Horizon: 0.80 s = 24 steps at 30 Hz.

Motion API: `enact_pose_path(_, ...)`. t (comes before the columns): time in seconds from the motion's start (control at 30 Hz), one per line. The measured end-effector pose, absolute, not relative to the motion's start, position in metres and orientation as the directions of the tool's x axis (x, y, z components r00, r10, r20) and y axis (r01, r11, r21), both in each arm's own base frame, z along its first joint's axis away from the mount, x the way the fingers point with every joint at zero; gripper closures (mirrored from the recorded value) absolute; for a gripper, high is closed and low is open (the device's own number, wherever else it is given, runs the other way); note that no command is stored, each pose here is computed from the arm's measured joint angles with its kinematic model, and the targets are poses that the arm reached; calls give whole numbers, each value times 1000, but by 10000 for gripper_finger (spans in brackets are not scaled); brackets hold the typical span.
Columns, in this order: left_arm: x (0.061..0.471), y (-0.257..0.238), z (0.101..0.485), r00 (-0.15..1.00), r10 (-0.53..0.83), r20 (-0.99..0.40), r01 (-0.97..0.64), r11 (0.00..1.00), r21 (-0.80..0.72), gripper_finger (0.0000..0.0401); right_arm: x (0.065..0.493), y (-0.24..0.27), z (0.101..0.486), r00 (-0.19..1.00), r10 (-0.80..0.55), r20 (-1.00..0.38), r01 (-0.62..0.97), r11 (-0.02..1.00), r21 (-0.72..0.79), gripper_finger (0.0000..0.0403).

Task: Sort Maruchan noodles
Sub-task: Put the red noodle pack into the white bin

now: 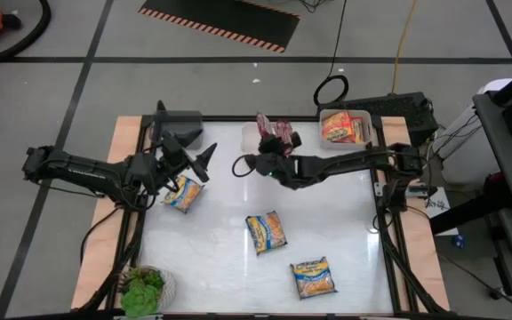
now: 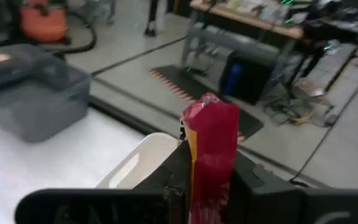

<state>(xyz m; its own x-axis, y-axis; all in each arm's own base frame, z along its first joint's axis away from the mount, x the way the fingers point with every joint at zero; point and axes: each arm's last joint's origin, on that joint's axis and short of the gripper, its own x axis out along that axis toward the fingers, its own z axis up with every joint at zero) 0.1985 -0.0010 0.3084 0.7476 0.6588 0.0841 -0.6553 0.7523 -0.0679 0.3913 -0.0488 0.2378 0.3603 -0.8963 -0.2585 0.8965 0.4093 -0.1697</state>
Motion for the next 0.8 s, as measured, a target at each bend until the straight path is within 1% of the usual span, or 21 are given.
enact_pose_path(0.2,198,-3,312,762,637,113,-630,771,-100,84,411,-49,222,353,-920,-172,921,374,-107,358)
enact_pose_path(0.37,198,-7,313,777,617,122,-609,787,-100,84,423,-53,197,279,-954,-112,948,292,-129,358)
enact_pose_path(0.53,198,-8,313,782,611,120,-605,791,-87,84,430,-56,177,221,-972,-83,963,231,-140,358)
enact_pose_path(0.67,198,-10,313,787,605,119,-599,796,-87,84,432,-62,173,155,-987,-41,981,159,-108,358)
enact_pose_path(0.8,198,-10,312,788,605,119,-598,797,-91,84,435,-72,162,138,-990,-29,984,140,-112,358)
